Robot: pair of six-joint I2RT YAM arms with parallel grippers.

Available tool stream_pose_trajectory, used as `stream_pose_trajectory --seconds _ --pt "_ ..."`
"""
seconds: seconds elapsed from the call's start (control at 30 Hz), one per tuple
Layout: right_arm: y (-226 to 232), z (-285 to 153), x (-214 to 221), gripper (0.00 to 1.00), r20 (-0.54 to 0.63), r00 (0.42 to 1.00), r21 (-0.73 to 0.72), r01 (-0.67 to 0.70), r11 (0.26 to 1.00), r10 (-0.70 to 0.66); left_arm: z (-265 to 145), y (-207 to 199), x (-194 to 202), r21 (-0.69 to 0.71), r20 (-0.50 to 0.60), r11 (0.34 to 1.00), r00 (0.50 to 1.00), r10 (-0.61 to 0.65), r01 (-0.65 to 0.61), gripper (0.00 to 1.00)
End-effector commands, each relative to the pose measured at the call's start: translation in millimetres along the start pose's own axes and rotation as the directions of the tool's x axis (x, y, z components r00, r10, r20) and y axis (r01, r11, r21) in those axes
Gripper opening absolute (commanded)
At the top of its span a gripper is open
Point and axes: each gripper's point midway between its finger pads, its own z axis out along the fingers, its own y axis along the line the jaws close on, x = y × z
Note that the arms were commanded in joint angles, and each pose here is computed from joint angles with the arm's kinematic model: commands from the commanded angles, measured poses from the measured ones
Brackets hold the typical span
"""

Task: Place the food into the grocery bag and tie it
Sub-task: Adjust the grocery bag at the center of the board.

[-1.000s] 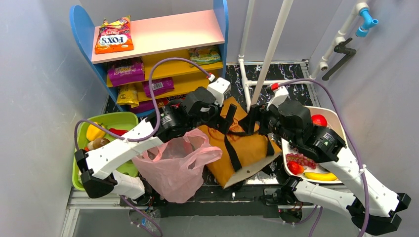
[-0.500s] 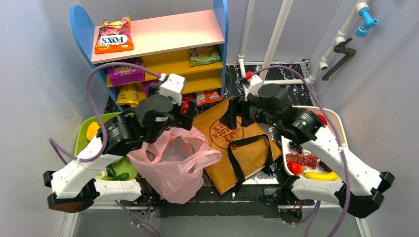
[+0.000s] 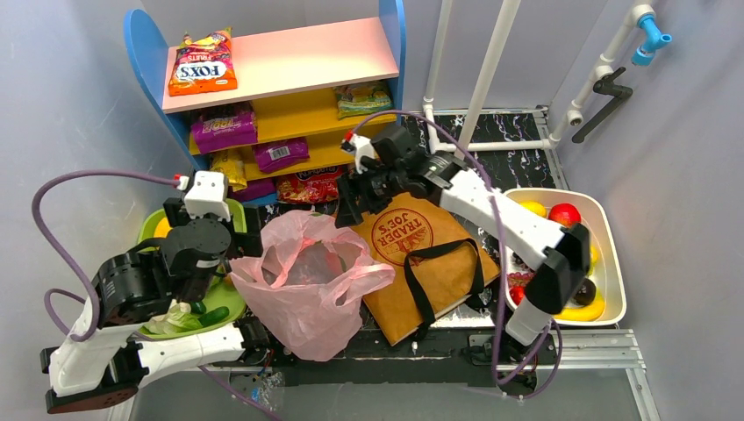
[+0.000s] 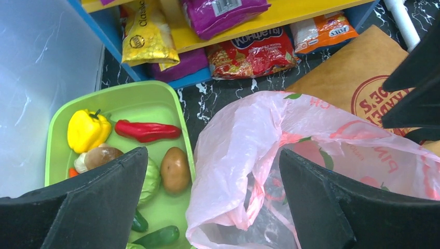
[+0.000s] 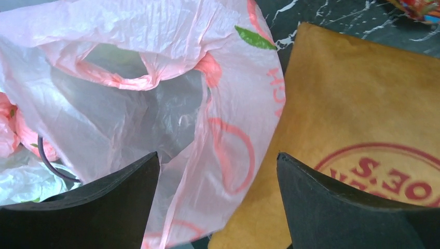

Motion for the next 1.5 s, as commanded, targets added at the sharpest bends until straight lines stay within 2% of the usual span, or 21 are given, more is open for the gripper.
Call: stream_pose_trajectory --seconds 0.0,0.4,0.73,0.8,0.83,0.93,1.0,1.07,1.13,1.3,1.4,1.47 --pt "12.5 18.4 -8.4 0.9 -0.06 0.996 -0.125 0.06 0.99 -0.067 -0.3 14.5 17.2 -0.064 -0.031 0.998 0.999 -0.008 0.006 0.98" --pt "-11.1 64.6 30.7 0.91 -0.257 0.966 -0.112 -0.064 0.992 0.033 -4.1 25.8 35.3 -0.062 -0.036 0.998 0.999 -0.034 0.032 0.98" --pt "21.5 83.7 57.3 0.91 -0.315 0.946 -0.246 -0.153 0.957 0.07 0.6 28.5 49.6 -0.088 -0.044 0.996 0.999 -0.031 0.027 0.98" --pt "27.6 85.8 59.9 0.82 -0.315 0.946 -0.264 -0.163 0.951 0.075 1.5 28.1 51.9 -0.092 -0.05 0.995 0.998 -0.028 0.023 0.98" --pt "29.0 86.5 59.9 0.7 -0.312 0.947 -0.269 -0.167 0.948 0.078 1.8 28.2 53.0 -0.094 -0.053 0.995 0.998 -0.025 0.02 0.98" --pt "35.4 81.5 55.4 0.2 -0.297 0.951 -0.284 -0.174 0.943 0.087 2.4 28.7 55.1 -0.1 -0.058 0.995 0.998 -0.019 0.013 0.98" --pt "43.4 66.3 41.2 0.01 -0.25 0.965 -0.277 -0.148 0.949 0.078 1.6 30.6 56.8 -0.103 -0.059 0.994 0.998 -0.023 0.017 0.98" --pt "52.9 46.7 22.5 0.01 -0.185 0.98 -0.26 -0.118 0.958 0.07 0.5 32.8 57.8 -0.104 -0.056 0.994 0.998 -0.032 0.026 0.98" --pt "67.7 0.6 -15.8 0.01 -0.024 0.998 -0.196 -0.054 0.979 0.05 -0.9 35.0 58.0 -0.106 -0.054 0.994 0.998 -0.041 0.035 0.98" --pt "57.0 -84.0 -56.6 0.01 0.199 0.979 0.083 0.026 0.996 -0.042 -2.4 34.1 50.7 -0.093 -0.036 0.994 0.998 -0.053 0.049 0.98" --pt "14.1 -126.1 -49.5 0.01 0.207 0.974 0.368 0.015 0.93 -0.097 7.8 31.5 65.6 -0.137 -0.047 0.99 0.998 -0.04 0.033 0.98" --pt "1.6 -125.7 -40.1 0.01 0.176 0.98 0.418 0.013 0.908 -0.094 12.5 27.3 72.3 -0.146 -0.066 0.989 0.998 -0.023 0.013 0.98"
